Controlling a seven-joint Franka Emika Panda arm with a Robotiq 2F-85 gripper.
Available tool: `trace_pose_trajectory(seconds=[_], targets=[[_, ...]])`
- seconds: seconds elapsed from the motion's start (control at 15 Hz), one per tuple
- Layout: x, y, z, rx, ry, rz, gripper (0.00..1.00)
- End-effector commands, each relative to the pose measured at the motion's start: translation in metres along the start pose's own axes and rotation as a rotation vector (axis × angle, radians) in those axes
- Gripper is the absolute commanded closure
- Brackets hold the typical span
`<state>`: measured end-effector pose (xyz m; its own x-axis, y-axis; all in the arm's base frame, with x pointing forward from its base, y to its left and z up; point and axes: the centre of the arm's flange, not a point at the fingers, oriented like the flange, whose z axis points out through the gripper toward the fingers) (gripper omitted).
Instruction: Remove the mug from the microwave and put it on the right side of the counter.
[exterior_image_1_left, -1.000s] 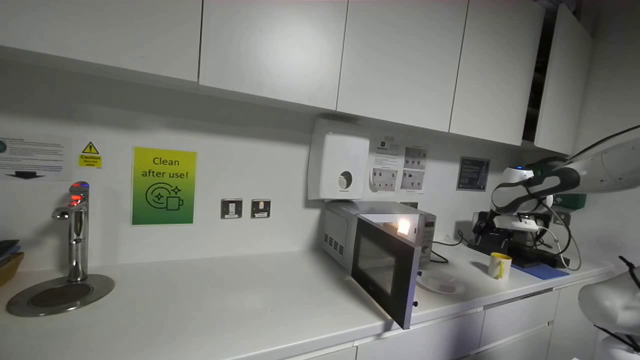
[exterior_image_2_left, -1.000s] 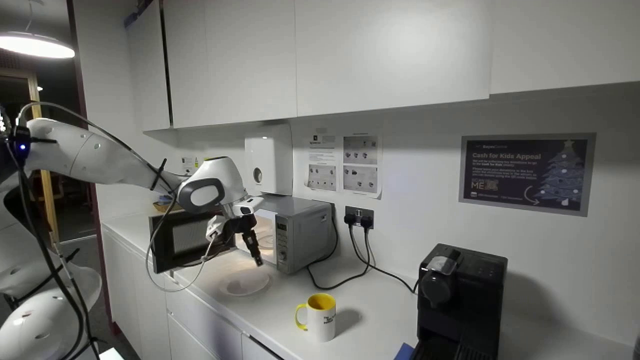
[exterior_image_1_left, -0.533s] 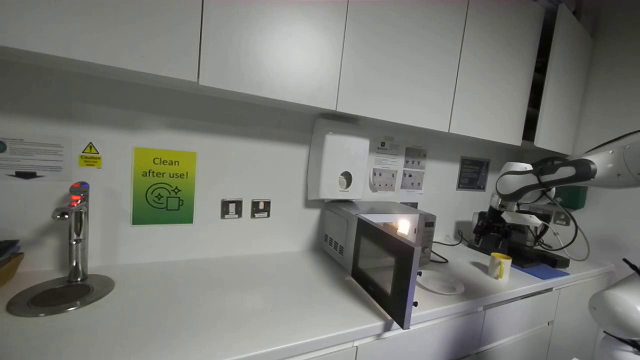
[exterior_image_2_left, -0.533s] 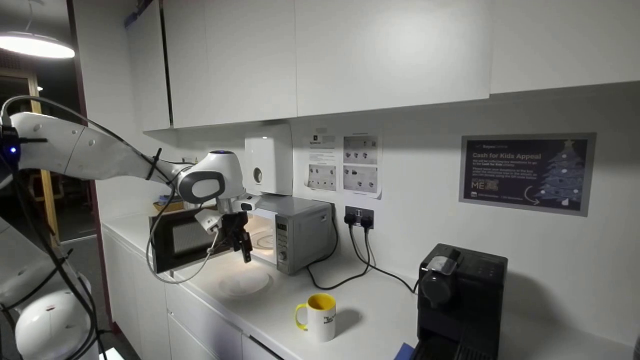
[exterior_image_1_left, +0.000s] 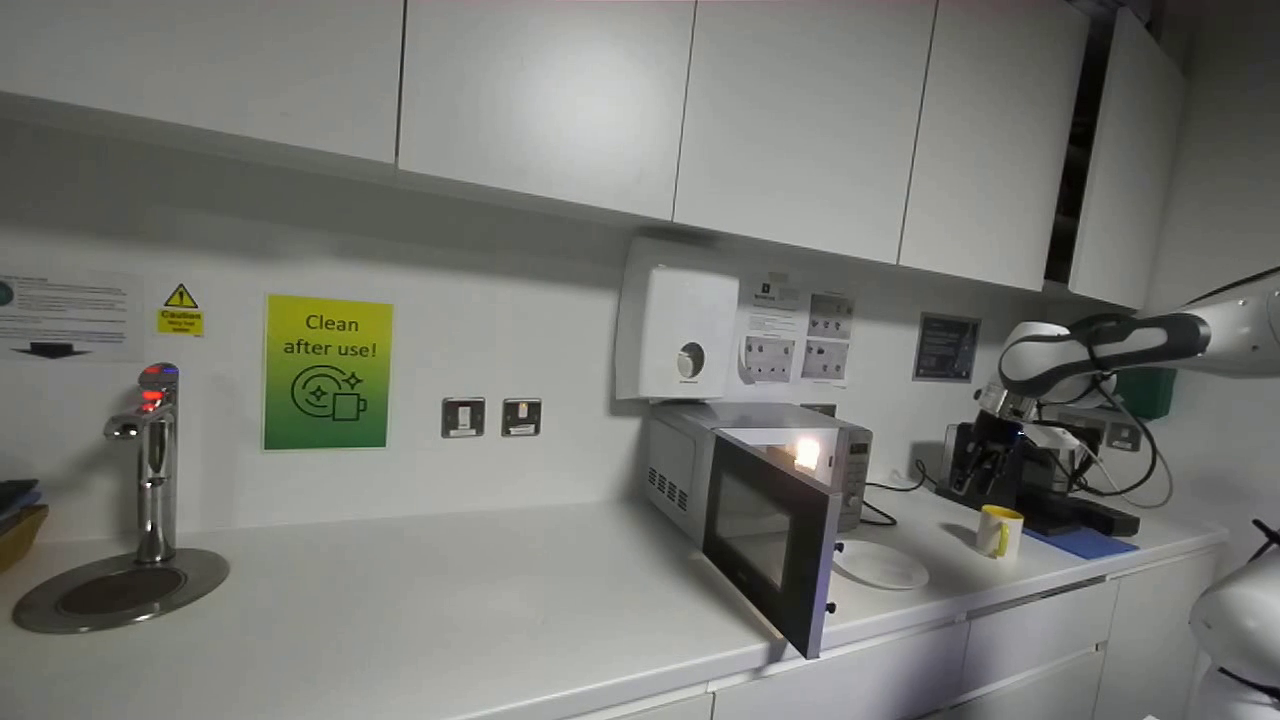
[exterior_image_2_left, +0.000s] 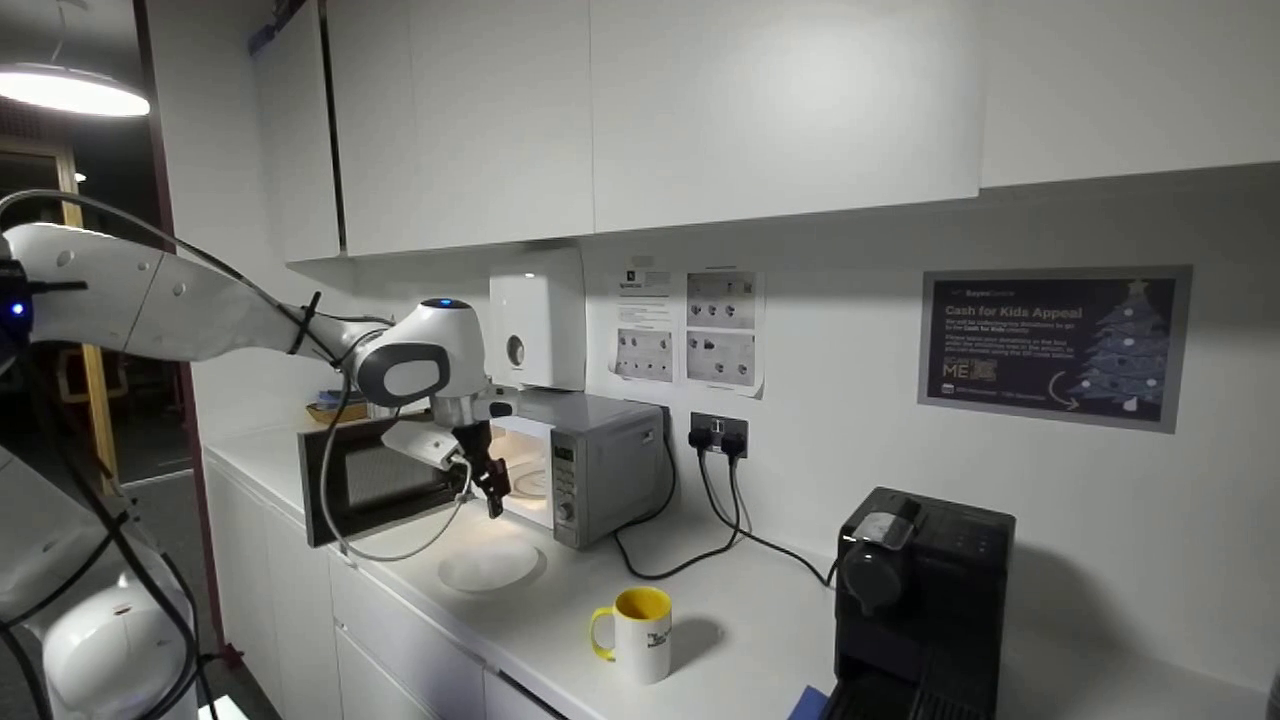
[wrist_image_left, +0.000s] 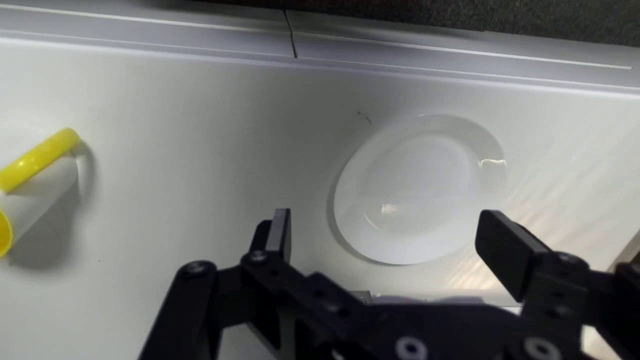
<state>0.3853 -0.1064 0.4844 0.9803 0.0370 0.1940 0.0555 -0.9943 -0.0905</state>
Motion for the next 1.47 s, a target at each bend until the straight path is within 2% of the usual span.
trace_pose_trajectory(seconds=[0.0,0.13,1.4], targets=[[-0.0056,0.0036,-0.009,0.046,0.016,-0.093,0.0],[-0.0012,0.0031,-0.0015,0.012,0.008,-0.06,0.0],[-0.0016,0.0042,-0.0015,0.014,0.008,-0.069,0.0]])
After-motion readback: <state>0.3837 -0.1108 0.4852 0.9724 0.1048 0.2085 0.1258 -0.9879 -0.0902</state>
